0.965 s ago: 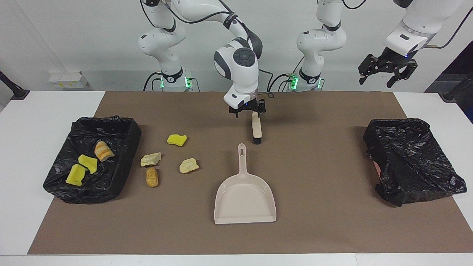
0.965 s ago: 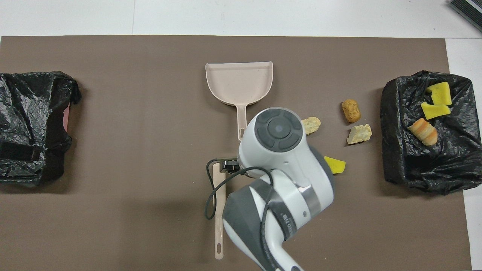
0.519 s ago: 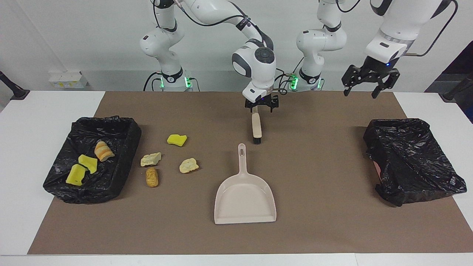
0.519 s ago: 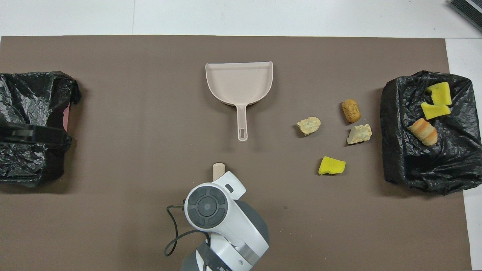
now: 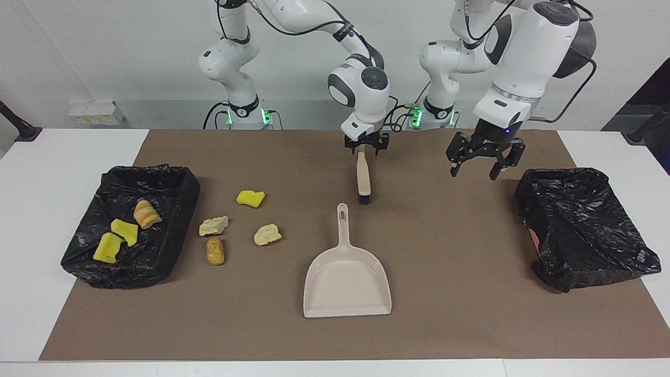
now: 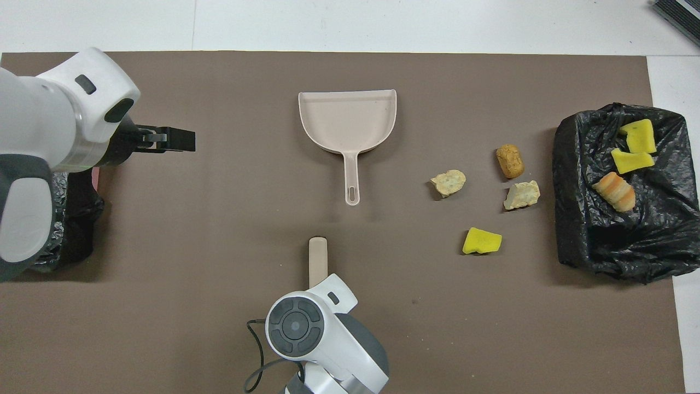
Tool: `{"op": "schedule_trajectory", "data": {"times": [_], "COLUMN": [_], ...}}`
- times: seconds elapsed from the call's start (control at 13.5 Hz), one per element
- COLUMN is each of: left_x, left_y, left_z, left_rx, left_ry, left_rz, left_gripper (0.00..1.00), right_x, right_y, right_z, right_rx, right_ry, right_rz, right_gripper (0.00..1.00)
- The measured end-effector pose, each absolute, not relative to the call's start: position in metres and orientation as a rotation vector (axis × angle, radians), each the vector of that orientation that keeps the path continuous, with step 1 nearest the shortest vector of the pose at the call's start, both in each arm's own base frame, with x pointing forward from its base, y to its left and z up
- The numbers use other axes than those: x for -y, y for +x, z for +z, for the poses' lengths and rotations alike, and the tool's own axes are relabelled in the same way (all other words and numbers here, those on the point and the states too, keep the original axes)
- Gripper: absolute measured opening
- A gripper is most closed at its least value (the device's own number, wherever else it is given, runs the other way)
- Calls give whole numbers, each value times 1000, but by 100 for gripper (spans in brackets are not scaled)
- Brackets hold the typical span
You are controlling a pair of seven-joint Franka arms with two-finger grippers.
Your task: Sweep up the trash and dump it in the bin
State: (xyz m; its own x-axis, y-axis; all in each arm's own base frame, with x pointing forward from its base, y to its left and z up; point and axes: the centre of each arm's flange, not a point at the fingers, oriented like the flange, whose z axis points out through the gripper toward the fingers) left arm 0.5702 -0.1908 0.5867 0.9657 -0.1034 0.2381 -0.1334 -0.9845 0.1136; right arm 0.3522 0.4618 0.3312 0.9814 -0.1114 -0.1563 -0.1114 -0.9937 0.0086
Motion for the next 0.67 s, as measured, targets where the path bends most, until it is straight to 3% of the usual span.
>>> {"op": "schedule_trajectory", "data": {"times": [0.22,0.67], "left_x": [262,374], "left_y": [570,562], "left_z": [550,452], "left_rx": [163,180], "left_ry": [2945,2911], "left_rz": [349,258], "left_gripper": [100,100], "right_x": [-460,-455], "right_y": [350,347], "right_z": [332,337], "right_rx": [-193,-204], "right_ry": [-3141,-3161], "right_rz": [271,309], "right_gripper": [65,56]}}
